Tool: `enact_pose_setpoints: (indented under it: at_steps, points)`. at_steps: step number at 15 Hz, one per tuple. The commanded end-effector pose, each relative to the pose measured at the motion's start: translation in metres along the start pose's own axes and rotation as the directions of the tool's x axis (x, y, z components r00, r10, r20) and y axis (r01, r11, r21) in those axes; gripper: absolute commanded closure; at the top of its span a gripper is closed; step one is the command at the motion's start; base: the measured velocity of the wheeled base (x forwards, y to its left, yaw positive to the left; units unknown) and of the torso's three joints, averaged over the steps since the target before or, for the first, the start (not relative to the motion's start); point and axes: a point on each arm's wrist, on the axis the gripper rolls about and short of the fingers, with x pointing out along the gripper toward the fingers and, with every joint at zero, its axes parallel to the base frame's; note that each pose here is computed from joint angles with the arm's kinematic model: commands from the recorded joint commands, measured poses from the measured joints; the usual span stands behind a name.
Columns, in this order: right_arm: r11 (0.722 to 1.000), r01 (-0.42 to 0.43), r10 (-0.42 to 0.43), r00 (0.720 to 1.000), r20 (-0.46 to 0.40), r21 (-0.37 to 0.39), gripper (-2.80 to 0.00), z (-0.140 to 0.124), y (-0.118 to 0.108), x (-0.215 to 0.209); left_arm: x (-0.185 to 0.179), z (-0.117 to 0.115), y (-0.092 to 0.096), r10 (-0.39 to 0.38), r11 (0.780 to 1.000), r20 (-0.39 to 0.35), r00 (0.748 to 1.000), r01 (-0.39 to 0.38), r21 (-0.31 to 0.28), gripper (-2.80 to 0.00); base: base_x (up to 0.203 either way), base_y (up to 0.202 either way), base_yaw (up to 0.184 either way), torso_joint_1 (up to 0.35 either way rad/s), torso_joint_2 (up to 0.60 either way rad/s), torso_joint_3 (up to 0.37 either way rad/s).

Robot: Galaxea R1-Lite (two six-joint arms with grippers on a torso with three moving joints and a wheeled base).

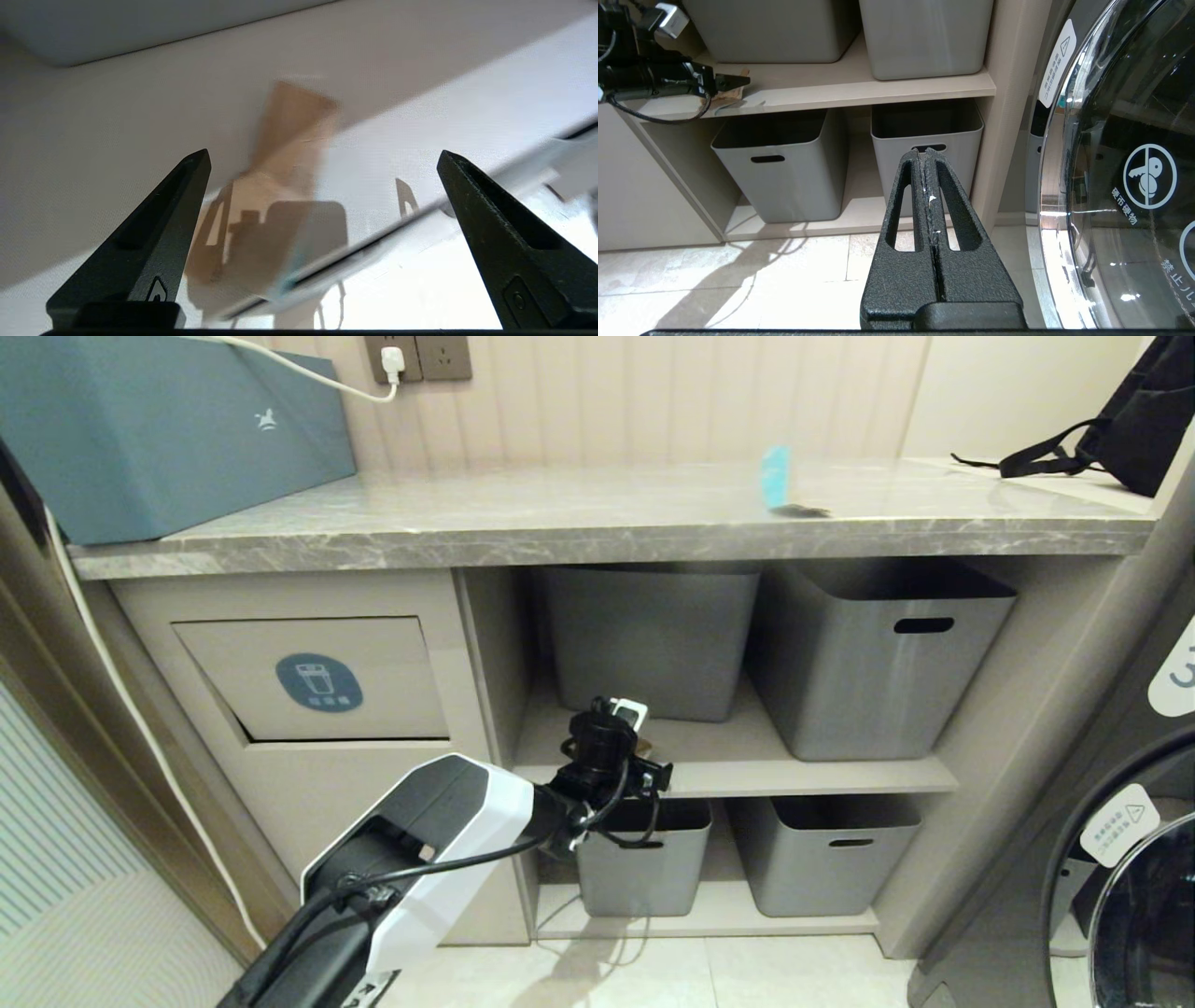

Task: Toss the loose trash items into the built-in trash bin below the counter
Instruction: Pick up the garbage

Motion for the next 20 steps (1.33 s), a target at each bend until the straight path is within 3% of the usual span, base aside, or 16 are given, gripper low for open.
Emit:
enact_pose_setpoints:
  at_steps: [1,6,9,15,20]
  points:
    - [1.000,0.000,0.000,1.000,-0.002,0.000,0.00,0.000,0.000,0.000,0.005,-0.012,0.006,0.012,1.000,-0.006,1.000,-0.012,0.000,-2.80,0.000,0.000,0.000,0.000,0.00,0.000]
    - [1.000,0.000,0.000,1.000,-0.002,0.000,0.00,0.000,0.000,0.000,0.013,-0.030,0.016,0.014,1.000,0.060,0.998,-0.014,-0.012,-2.80,0.000,0.000,0.000,0.000,0.00,0.000]
    - [1.000,0.000,0.000,1.000,-0.002,0.000,0.00,0.000,0.000,0.000,0.013,-0.031,0.022,0.000,1.000,0.055,0.998,0.000,-0.001,-2.80,0.000,0.000,0.000,0.000,0.00,0.000]
    - [1.000,0.000,0.000,1.000,-0.002,0.000,0.00,0.000,0.000,0.000,0.012,-0.028,0.044,0.095,0.990,0.018,0.995,-0.096,0.104,-2.80,0.000,0.000,0.000,0.000,0.00,0.000]
    - [1.000,0.000,0.000,1.000,-0.002,0.000,0.00,0.000,0.000,0.000,0.011,-0.030,0.050,0.229,0.959,-0.006,0.973,-0.224,0.175,-2.80,0.000,0.000,0.000,0.000,0.00,0.000]
